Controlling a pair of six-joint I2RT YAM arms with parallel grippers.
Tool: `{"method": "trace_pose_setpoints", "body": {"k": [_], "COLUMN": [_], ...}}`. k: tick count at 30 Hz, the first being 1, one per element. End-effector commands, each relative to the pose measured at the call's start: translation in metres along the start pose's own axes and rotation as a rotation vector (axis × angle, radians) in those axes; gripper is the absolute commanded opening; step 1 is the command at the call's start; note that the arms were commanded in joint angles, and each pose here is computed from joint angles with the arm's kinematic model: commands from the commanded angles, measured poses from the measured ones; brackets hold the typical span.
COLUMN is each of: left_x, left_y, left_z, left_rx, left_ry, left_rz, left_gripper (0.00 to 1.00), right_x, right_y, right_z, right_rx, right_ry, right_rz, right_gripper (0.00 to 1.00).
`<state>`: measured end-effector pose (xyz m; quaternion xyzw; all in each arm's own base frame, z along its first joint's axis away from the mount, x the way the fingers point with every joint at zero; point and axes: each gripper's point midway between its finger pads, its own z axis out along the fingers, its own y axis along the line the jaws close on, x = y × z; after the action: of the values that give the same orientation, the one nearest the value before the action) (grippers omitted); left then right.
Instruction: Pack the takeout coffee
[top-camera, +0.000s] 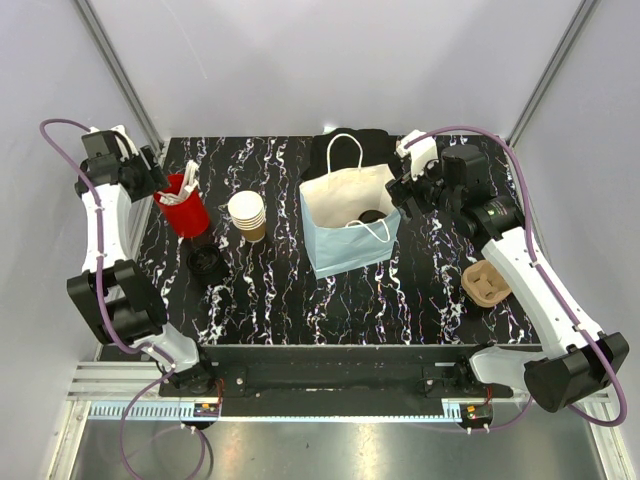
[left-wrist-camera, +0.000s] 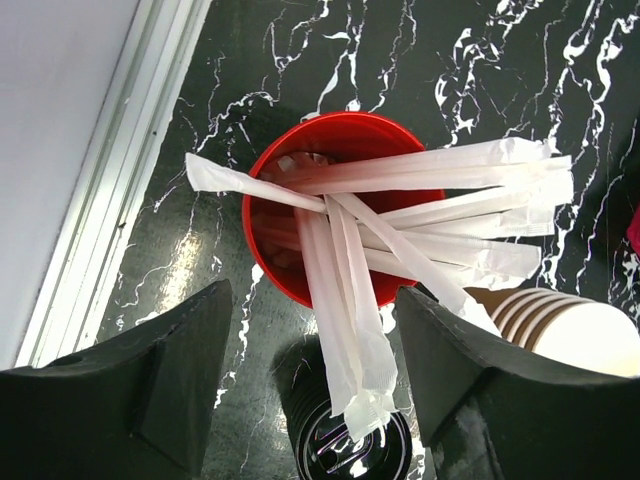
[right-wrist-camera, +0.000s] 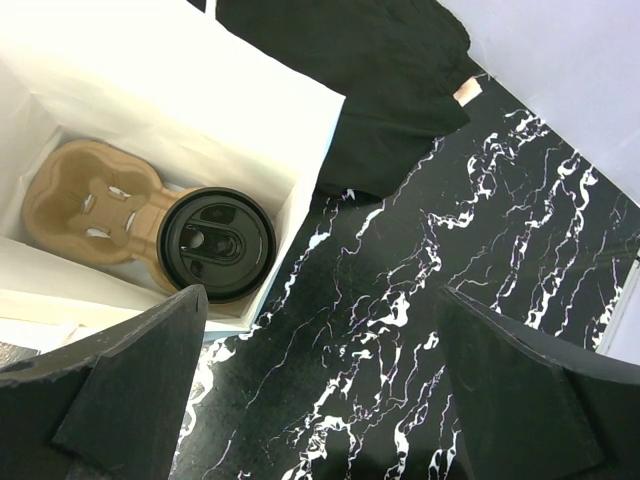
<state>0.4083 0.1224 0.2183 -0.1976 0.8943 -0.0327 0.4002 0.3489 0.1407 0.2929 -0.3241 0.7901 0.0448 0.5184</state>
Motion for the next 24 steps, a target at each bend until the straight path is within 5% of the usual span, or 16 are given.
{"method": "trace_pose_setpoints", "body": {"k": [1, 24], "left_x": [-0.014, -0.033], "left_y": [0.006, 0.003], "left_z": [0.004, 0.024], "left_rx": [-0.053, -0.349], "left_ry": [-0.063, -0.132], "left_rz": [-0.030, -0.043], "left_gripper": [0.70, 0.70], "right_x": [-0.012, -0.012], "right_y": [0.000, 0.001], "right_z": [-0.004, -0.002], "right_rx": [-0.007, -0.014], "right_ry": [-0.054, -0.052], "right_rz": [0.005, 0.011], "right_gripper": [1.00, 1.00]}}
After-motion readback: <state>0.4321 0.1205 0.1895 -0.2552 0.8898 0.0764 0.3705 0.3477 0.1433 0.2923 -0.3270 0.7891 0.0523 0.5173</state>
